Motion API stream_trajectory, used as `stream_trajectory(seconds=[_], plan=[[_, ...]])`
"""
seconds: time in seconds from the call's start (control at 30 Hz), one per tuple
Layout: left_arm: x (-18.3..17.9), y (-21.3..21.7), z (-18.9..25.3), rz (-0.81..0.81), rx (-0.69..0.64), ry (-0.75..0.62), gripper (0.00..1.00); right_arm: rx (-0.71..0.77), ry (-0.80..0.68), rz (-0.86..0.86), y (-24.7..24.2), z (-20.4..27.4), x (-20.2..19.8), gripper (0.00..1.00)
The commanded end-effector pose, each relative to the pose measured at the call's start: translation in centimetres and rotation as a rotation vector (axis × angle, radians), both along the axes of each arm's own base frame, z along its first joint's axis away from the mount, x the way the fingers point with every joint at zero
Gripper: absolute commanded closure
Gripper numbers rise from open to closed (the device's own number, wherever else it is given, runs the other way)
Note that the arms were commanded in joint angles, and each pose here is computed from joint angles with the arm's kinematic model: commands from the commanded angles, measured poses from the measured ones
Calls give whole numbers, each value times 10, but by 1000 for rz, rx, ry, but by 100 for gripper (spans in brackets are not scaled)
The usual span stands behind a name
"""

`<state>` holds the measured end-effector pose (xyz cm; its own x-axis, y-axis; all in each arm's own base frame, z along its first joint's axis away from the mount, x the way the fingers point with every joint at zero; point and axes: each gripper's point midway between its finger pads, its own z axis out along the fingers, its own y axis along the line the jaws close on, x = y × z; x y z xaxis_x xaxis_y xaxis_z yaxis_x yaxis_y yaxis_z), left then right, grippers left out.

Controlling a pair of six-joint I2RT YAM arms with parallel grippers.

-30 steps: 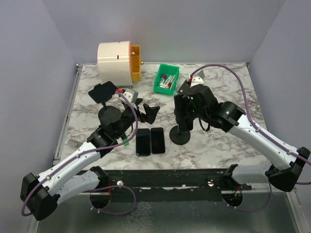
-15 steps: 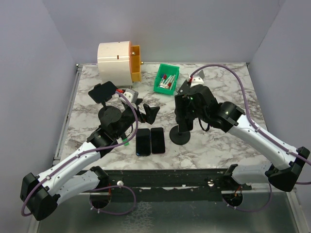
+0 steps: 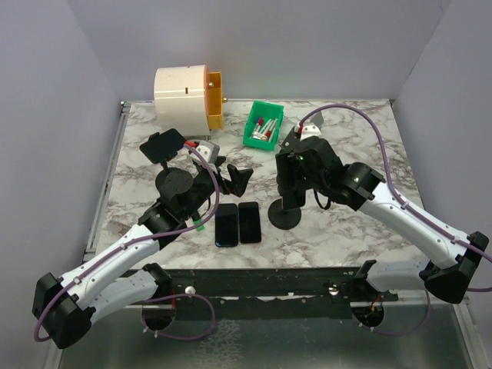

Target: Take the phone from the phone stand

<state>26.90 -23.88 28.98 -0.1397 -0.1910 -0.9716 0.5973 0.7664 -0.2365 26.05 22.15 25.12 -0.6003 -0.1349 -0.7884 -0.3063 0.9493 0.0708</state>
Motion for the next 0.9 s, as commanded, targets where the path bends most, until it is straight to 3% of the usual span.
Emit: stream_trajectory(seconds=[0.0,0.53,0.87], plan=[[-2,-5,13,-21,-13,-15,1,-3,-14,-1,0,-1,1,11],[-2,-6,12,-27,-13,-10,1,28,-42,-14,1,4,3,8],[-3,-7,12,-33,-15,-9,1,39,-49,1,3,4,2,14]])
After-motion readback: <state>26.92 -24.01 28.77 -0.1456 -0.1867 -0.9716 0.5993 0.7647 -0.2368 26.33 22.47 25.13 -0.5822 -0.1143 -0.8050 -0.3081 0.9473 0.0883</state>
